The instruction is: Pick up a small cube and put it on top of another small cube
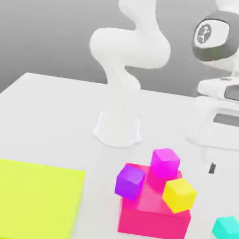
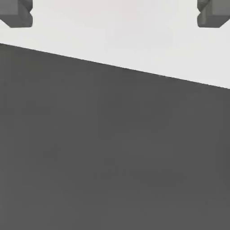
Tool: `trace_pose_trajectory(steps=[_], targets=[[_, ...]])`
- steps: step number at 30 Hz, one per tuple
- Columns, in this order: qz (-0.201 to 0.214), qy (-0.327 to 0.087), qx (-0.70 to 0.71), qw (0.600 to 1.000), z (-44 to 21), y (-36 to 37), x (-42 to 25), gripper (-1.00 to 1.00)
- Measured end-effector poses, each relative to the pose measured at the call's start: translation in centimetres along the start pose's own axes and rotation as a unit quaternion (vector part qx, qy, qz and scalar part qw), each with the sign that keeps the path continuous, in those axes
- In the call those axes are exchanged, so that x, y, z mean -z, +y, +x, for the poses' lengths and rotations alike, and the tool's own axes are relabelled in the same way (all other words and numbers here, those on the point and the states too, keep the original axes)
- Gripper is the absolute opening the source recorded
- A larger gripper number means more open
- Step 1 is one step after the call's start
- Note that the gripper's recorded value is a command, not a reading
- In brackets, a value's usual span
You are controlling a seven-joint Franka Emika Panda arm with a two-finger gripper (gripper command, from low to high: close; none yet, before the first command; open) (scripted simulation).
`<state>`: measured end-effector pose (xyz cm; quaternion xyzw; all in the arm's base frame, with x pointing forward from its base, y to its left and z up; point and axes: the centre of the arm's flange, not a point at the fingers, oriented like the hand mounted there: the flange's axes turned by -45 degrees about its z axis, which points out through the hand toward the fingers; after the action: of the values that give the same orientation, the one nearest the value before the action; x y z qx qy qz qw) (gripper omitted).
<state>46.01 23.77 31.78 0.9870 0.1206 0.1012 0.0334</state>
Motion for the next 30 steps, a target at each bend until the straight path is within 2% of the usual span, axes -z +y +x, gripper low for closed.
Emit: trace_pose_trajectory(steps=[7,12,13,20,26,30], targets=[[0.042,-0.082,0.035,0.995,-5.7,-7.7,-9.4,0.00],[0.050,-0.094,0.040,0.994,-7.7,-9.4,-15.9,0.00],[0.050,-0.094,0.040,0.994,-8.0,-9.5,-16.7,-1.00],[0.050,-0.094,0.040,0.994,-7.9,-9.5,-16.5,-1.00],[0.056,-0.084,0.029,0.994,-5.3,-8.6,-9.8,-1.00],[0.036,-0.080,0.006,0.996,-4.0,-3.5,-7.0,-1.00]])
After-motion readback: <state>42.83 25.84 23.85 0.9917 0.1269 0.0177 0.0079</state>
